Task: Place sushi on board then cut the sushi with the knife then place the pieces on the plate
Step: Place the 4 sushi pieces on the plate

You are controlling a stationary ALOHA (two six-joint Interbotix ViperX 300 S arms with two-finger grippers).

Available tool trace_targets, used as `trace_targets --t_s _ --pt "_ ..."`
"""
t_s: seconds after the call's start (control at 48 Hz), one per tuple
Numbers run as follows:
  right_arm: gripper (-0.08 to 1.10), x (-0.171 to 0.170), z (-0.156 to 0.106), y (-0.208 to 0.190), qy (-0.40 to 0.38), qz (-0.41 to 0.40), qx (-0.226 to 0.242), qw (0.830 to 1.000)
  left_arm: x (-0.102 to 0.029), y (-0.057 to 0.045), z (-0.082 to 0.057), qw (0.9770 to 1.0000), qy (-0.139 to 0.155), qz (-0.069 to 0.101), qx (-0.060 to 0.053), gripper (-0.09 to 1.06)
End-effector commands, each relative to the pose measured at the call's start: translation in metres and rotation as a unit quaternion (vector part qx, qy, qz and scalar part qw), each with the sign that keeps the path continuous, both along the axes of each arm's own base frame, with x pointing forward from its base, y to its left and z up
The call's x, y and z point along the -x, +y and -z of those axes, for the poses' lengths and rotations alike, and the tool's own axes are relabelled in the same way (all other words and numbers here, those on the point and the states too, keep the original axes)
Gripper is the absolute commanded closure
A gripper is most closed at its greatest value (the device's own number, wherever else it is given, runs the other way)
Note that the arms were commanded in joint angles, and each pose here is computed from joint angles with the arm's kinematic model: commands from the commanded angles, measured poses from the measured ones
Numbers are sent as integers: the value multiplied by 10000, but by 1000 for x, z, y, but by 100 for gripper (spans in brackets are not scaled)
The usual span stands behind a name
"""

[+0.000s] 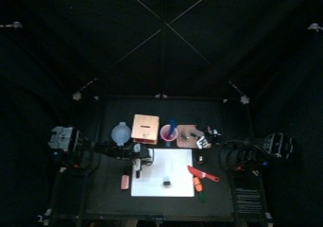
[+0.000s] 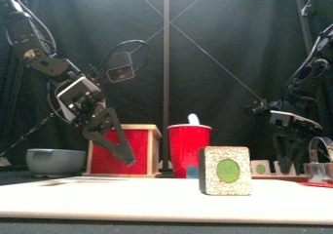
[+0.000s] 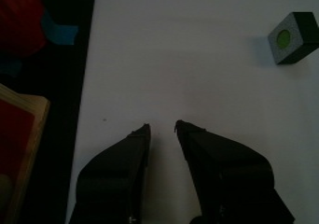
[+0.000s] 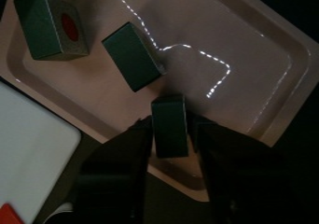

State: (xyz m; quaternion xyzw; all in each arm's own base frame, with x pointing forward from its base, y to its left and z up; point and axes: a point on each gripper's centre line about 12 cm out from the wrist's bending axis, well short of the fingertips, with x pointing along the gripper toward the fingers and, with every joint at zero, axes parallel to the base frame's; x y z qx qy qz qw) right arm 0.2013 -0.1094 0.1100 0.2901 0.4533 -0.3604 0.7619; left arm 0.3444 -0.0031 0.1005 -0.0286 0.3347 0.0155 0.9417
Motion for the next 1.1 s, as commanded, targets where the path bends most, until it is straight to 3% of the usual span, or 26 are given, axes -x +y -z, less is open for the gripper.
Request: trace_targets --t_s 0.021,0.125,0.271,0.521,0.688,0.958,1.104 --pt "18 -8 -8 -2 -137 -30 67 9999 -5 0 -7 9999 -138 -4 -5 26" --pt "12 -7 -13 -3 -107 20 84 9999 -5 1 -7 9999 -130 -15 5 26" --pt "12 -9 -39 -6 -120 58 259 9996 -5 1 -7 9999 -130 -15 5 26" --pt "12 -51 -93 37 -1020 -976 528 9886 -6 0 -7 9999 -130 -7 6 26" --pt "12 -87 -103 84 -1482 -2096 588 9647 -5 0 -7 9999 -123 -13 10 26" --pt "12 -138 -90 157 -1722 -3635 723 9127 -5 1 -7 9999 -130 -26 16 26" --pt "12 -158 -82 185 -1745 -3927 618 9009 -5 1 -7 9999 -130 -31 21 26"
